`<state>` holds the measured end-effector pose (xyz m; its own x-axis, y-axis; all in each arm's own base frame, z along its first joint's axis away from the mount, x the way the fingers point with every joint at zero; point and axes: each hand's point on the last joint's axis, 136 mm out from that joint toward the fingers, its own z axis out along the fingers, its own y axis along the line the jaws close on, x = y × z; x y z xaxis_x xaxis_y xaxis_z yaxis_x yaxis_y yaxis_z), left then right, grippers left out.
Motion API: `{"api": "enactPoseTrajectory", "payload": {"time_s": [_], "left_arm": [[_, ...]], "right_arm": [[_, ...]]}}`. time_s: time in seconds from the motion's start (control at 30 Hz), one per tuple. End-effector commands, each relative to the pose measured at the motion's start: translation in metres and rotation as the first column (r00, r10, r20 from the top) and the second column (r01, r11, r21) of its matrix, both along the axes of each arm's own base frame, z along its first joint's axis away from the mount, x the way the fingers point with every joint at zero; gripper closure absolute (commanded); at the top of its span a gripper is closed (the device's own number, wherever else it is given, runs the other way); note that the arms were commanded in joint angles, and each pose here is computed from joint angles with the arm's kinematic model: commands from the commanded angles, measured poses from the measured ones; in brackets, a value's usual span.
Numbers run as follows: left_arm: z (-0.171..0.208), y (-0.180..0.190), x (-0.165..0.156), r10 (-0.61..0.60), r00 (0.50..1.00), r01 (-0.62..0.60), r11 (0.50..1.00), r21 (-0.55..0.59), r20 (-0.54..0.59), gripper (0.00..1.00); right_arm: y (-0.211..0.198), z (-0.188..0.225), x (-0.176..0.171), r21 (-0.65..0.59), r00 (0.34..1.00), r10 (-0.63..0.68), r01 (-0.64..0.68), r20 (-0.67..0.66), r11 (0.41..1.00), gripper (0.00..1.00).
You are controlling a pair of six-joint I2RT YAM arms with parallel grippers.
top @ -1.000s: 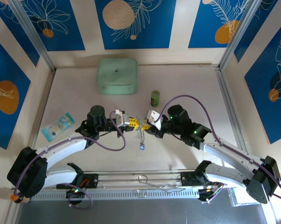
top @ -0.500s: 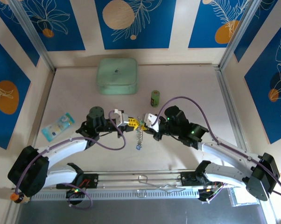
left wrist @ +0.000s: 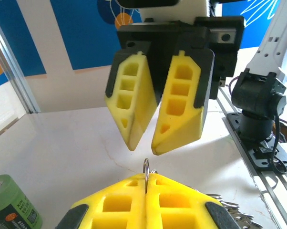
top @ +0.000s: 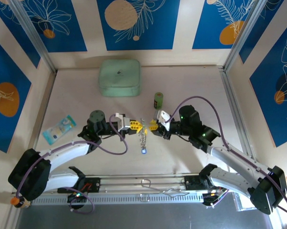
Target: Put the keys on the keyring
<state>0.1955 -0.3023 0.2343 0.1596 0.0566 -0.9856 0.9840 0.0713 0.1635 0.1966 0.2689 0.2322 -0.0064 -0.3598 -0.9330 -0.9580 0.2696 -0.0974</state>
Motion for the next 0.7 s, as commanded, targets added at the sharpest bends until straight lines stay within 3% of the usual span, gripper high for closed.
{"api": "enactPoseTrajectory", "payload": {"time_s": [0.0,0.37,0.67], "left_arm": [[0.012,-0.001,-0.014,-0.067,0.994,0.071,0.997,-0.041,0.085,1.00],[0.017,-0.001,-0.020,-0.102,0.991,0.107,0.992,-0.059,0.091,1.00],[0.019,-0.001,-0.022,-0.114,0.990,0.120,0.991,-0.067,0.088,1.00]], "right_arm": [[0.010,0.011,-0.017,0.082,0.993,0.103,-0.098,-0.060,0.992,0.76],[0.020,0.011,-0.012,0.088,0.992,0.112,-0.106,-0.065,0.990,0.77],[0.029,0.014,-0.008,0.111,0.990,0.128,-0.121,-0.059,0.986,0.90]]}}
